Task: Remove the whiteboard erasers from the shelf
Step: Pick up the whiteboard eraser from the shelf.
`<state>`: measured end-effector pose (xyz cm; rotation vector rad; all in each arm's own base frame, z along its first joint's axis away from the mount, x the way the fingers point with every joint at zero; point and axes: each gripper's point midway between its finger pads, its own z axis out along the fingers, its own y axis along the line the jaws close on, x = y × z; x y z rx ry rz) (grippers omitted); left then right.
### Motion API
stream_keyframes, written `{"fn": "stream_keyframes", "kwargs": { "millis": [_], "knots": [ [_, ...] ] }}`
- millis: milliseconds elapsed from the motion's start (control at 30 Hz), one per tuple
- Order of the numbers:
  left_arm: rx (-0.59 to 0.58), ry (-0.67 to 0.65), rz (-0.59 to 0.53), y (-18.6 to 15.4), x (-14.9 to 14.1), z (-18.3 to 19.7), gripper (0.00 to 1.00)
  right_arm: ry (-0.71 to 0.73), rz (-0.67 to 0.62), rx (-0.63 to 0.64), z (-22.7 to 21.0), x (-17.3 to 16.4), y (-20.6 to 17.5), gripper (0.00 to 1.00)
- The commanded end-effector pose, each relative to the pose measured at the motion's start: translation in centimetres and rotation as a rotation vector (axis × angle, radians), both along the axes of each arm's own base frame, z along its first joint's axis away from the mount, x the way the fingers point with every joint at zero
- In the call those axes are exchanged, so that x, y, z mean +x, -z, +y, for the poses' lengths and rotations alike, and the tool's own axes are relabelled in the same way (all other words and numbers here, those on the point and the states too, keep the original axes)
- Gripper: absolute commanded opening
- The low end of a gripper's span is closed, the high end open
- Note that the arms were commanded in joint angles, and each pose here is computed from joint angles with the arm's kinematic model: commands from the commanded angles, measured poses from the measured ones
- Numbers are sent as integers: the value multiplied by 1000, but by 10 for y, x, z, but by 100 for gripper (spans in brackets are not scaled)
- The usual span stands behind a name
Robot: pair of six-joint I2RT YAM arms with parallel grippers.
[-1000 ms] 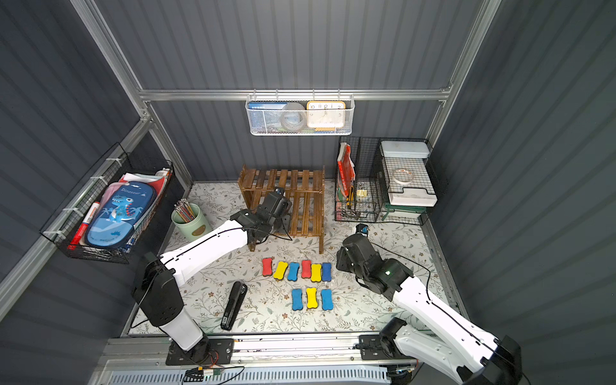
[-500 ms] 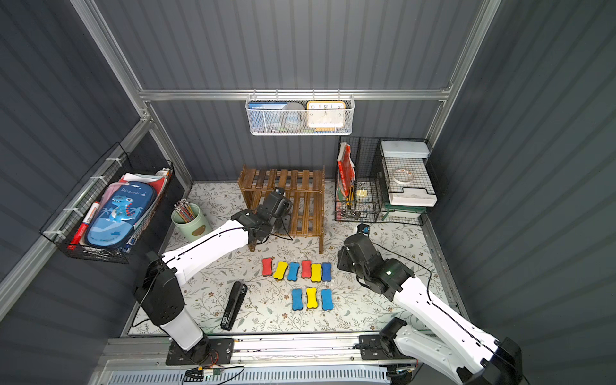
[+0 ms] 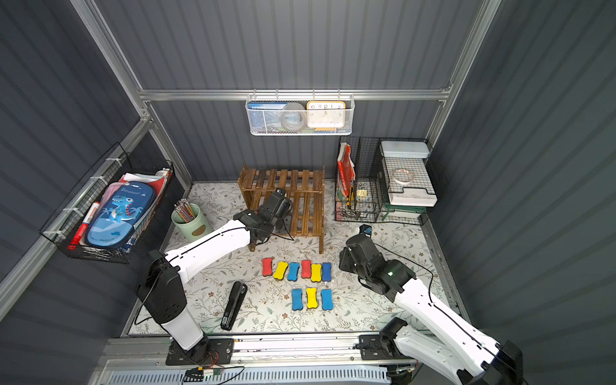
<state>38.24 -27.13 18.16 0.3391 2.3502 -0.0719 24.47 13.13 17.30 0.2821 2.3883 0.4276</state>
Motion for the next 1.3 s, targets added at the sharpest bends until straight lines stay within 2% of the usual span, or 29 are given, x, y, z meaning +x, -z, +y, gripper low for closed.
{"fn": "stream_keyframes", "kwargs": {
  "millis": [0,167,333,533,633,767,867,1133,1267],
  "knots": [
    [77,-7,34,14,0,5,58,-2,12,-3,-2,-3,5,45],
    [105,-19,49,23,0,9,54,0,15,2,-1,-2,6,45],
    [86,-9,39,17,0,6,48,2,10,4,-1,-1,4,45],
    [14,10,-8,-16,-1,1,45,4,2,9,-1,0,-1,45],
    [-35,19,-25,-37,-11,0,45,9,-1,9,-2,1,-2,45],
    [-64,35,-46,-60,-39,2,45,9,-2,15,-1,3,-2,45],
    [-100,37,-17,-68,-69,7,45,6,0,18,1,4,-2,45],
    [-112,59,258,0,-166,15,43,1,-7,16,-1,4,-4,45],
    [-74,58,362,33,-199,20,43,3,-9,16,-3,3,-4,45]
  ]
}}
